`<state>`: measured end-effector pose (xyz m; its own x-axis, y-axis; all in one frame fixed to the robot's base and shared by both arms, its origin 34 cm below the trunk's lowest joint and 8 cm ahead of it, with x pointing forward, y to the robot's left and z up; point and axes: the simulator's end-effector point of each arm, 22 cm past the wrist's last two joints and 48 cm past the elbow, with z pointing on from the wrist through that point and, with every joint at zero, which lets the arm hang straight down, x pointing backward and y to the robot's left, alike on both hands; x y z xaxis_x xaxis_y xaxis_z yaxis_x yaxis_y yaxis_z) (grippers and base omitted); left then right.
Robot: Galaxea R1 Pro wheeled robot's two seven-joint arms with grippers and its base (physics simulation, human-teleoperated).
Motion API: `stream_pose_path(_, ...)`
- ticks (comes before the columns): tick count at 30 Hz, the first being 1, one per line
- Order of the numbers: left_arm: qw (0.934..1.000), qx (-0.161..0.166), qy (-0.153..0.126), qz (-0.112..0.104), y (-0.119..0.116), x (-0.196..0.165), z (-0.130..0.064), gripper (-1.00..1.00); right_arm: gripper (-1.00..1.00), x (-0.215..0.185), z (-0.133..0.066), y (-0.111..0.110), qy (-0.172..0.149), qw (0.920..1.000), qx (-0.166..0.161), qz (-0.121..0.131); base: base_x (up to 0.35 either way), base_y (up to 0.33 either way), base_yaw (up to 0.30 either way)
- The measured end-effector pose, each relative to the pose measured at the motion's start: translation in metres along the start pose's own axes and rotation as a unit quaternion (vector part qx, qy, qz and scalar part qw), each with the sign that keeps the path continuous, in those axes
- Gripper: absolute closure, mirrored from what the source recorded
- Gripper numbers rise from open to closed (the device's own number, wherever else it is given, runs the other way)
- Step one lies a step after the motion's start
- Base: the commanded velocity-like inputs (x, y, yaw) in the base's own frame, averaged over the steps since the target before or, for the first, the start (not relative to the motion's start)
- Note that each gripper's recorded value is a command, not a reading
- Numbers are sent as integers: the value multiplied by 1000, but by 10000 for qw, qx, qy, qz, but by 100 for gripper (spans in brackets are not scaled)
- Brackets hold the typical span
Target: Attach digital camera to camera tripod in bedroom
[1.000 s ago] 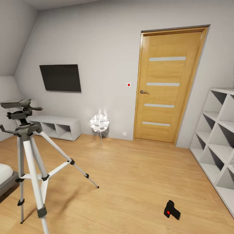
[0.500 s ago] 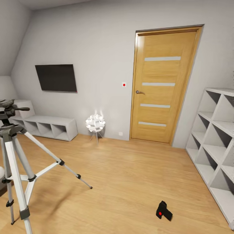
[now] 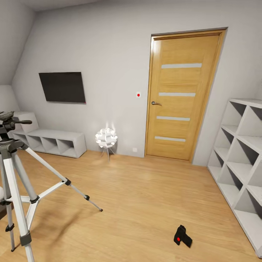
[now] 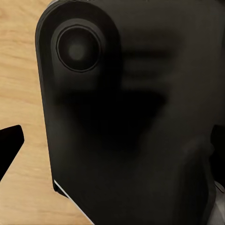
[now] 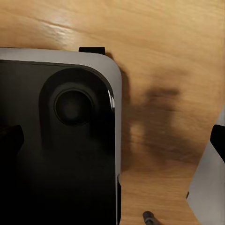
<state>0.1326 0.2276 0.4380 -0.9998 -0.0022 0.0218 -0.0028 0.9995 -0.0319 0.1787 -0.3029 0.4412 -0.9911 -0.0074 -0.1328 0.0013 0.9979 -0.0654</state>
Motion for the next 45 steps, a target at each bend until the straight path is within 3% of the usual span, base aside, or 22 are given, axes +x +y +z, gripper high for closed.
stream_pose_path(12,10000,0,7,-3,0,1,0,-100,-100,1,0,0,7,10000,7,0,154,-9,30)
stream_pose_path(33,10000,0,67,-7,0,5,0,-100,-100,5,0,0,65,10000,8,-5,290,-170,64)
stream_pose_path(45,10000,0,70,-7,0,5,0,-100,-100,5,0,0,68,10000,8,-4,90,-62,1)
